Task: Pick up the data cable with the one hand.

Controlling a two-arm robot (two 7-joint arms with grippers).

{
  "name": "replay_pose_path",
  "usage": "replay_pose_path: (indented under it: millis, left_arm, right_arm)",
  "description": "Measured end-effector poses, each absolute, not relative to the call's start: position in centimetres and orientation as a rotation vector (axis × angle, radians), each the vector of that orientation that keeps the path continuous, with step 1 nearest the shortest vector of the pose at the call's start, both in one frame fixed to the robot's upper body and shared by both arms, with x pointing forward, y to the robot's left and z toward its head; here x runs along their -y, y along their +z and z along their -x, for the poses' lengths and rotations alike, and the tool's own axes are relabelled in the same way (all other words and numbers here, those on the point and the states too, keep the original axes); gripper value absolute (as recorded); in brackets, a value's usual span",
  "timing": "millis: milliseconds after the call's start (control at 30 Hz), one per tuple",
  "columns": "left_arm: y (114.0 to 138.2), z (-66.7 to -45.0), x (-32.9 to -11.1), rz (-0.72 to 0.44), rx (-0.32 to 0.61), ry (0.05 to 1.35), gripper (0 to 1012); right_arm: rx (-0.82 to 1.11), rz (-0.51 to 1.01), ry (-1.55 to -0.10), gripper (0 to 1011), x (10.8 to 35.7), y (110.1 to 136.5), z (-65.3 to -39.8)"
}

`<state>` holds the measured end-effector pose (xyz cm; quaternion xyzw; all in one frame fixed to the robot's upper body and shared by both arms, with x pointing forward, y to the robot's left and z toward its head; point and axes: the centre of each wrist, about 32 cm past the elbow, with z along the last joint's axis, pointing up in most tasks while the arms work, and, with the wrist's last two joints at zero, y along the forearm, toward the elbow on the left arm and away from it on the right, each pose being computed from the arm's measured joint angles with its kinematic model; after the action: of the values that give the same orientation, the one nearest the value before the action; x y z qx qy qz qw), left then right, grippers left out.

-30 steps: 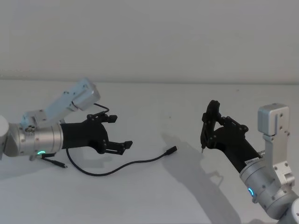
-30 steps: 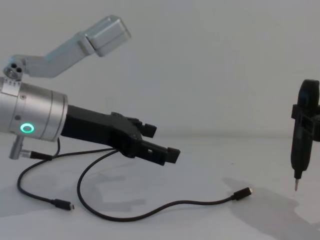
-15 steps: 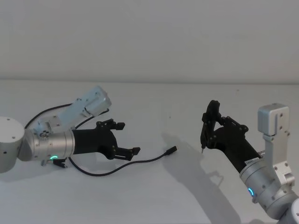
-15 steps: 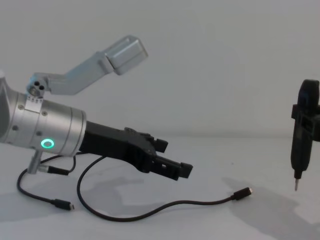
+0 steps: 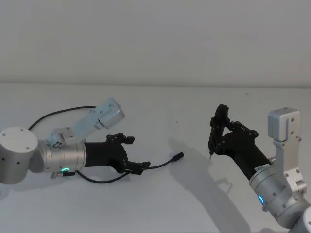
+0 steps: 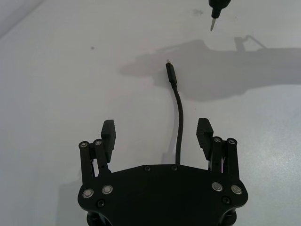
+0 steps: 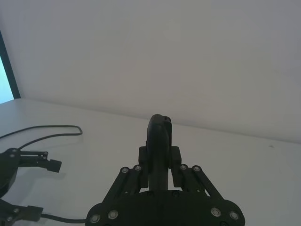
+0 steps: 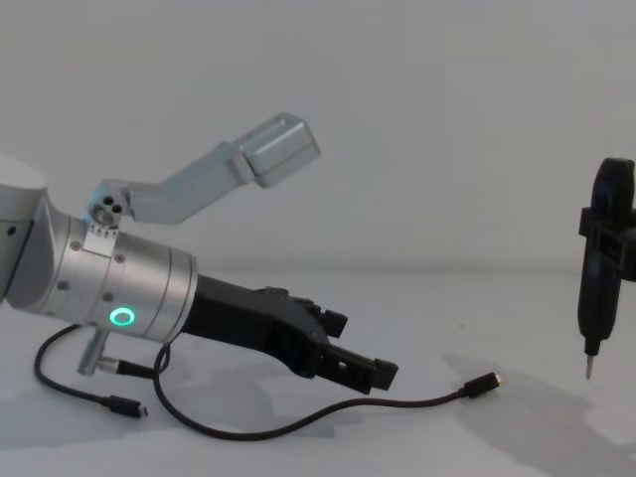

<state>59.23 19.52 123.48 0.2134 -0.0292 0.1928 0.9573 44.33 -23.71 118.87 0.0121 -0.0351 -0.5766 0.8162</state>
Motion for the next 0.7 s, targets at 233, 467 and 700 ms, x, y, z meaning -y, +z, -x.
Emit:
replay_pose_path:
  millis: [233, 467, 700]
  left_arm:
    - [123.17, -59.45, -19.3, -0.452, 0.058, 0.389, 1001]
    - [123.02, -59.8, -19.16, -0.47, 0.068, 0.386, 1001]
    - [123.0, -60.08, -19.08, -0.485, 0.076, 0.377, 1000]
  right_arm:
    - [0.075, -0.026, -1.229, 274, 23.71, 118.87, -44.33]
    - [0.075, -0.026, -1.229, 275, 23.71, 118.87, -44.33]
    - [0.075, -0.026, -1.23, 275, 23.71, 118.87, -44.33]
